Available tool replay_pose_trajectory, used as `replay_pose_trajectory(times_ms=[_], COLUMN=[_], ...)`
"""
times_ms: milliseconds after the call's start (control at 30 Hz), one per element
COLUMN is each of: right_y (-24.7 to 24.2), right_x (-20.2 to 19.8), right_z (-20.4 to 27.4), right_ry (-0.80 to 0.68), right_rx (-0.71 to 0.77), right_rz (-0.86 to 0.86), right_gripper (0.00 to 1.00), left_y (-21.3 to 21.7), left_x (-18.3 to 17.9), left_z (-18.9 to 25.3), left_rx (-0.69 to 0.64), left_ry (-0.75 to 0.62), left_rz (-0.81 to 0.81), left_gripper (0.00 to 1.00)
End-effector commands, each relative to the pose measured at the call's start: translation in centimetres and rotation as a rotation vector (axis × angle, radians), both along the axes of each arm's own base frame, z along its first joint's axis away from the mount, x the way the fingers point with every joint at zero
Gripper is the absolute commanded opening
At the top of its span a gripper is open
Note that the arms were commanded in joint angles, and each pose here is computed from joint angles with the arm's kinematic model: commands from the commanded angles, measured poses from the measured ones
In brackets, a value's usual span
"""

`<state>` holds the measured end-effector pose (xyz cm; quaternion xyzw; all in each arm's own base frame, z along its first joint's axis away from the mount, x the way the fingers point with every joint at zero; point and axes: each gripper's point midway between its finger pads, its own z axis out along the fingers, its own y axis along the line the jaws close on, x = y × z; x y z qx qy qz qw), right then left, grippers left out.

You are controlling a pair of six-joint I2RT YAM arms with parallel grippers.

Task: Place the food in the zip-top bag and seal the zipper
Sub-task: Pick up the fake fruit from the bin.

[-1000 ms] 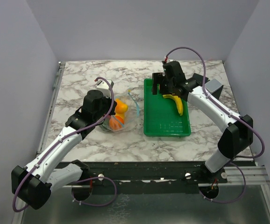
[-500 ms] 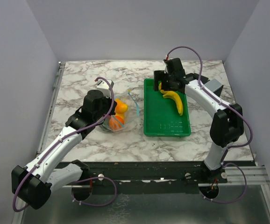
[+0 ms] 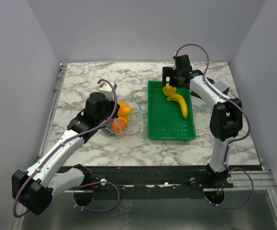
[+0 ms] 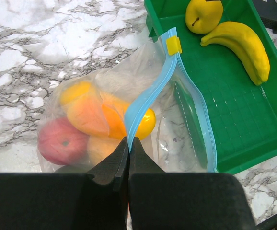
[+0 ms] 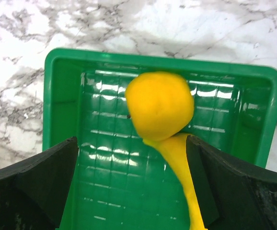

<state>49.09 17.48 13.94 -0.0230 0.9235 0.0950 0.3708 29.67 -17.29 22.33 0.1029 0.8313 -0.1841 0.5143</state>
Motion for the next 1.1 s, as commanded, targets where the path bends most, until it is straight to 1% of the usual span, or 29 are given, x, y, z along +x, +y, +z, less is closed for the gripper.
replay_pose_trajectory(times_ms=[0, 133, 300, 433, 767, 867, 1067], right_y=[-1.0, -1.8, -1.7, -1.0, -0.8, -0.8, -1.0], right_x=[2.5, 3.8, 4.5, 4.5, 3.9, 3.8, 3.7], right_z=[0.2, -0.5, -1.9, -3.2, -6.4, -6.5, -6.6], right_ry=[-0.033, -0.027, -0.009, 0.017, 0.087, 0.088, 0.088], right_rx=[-0.004, -0.013, 0.005, 0.035, 0.050, 0.053, 0.042], right_rz=[-0.006, -0.016, -0.001, 0.037, 0.065, 0.065, 0.055], right_gripper=[1.00, 1.00, 1.00, 1.00, 1.00, 0.96, 0.84], left_y=[0.0, 0.0, 0.1, 0.0, -0.1, -0.2, -0.3], left_x=[0.1, 0.1, 0.1, 0.1, 0.3, 0.3, 0.4], left_z=[0.3, 0.3, 0.2, 0.1, -0.3, -0.4, -0.6], left_rx=[0.001, 0.003, 0.005, 0.007, 0.015, 0.015, 0.017], left_ry=[-0.027, -0.026, -0.025, -0.023, -0.012, -0.007, -0.002], left_rz=[0.002, 0.000, 0.001, -0.001, -0.004, -0.006, -0.008], left_gripper=[0.00, 0.00, 0.00, 0.00, 0.00, 0.00, 0.00])
